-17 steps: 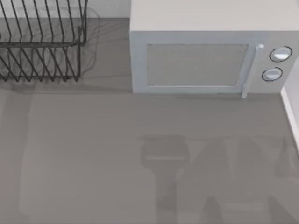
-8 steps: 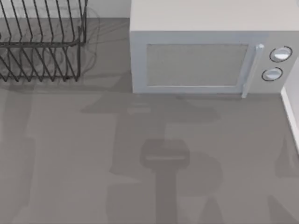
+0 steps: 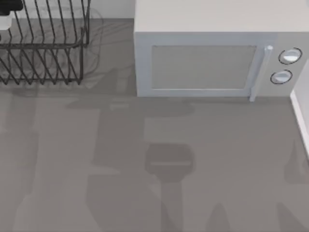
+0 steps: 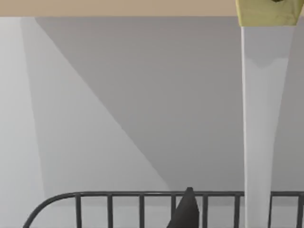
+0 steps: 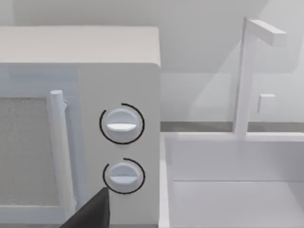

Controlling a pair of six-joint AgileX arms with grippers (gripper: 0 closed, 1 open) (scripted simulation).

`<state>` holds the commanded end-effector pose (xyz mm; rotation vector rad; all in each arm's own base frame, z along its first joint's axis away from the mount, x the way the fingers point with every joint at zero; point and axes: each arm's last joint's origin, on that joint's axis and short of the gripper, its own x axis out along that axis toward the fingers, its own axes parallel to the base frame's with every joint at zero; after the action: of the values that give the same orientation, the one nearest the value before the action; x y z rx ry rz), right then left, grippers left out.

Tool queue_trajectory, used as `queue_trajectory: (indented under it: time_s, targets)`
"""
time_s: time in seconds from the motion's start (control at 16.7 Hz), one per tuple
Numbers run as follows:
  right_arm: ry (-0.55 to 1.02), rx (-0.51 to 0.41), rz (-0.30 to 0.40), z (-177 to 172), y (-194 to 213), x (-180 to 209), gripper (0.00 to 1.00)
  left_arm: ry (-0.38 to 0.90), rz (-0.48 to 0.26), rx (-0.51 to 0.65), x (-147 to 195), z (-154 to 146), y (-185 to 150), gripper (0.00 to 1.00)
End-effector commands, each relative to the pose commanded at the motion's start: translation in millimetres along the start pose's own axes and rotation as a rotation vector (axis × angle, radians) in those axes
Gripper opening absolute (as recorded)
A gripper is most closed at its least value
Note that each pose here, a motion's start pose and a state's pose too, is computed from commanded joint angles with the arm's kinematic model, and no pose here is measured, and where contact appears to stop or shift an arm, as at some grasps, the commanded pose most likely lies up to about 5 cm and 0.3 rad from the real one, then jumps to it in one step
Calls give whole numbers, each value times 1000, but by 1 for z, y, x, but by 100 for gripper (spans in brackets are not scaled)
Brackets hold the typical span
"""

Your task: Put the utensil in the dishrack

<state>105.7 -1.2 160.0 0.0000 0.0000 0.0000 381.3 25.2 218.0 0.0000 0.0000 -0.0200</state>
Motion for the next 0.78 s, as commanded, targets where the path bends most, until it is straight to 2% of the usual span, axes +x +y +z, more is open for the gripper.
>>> queue_trajectory:
  time_s: [0.12, 0.78]
  targets:
    - [0, 0, 0, 0, 0, 0, 100, 0, 0, 0, 0, 0, 0, 0]
    - [0, 0, 0, 0, 0, 0, 100, 0, 0, 0, 0, 0, 0, 83]
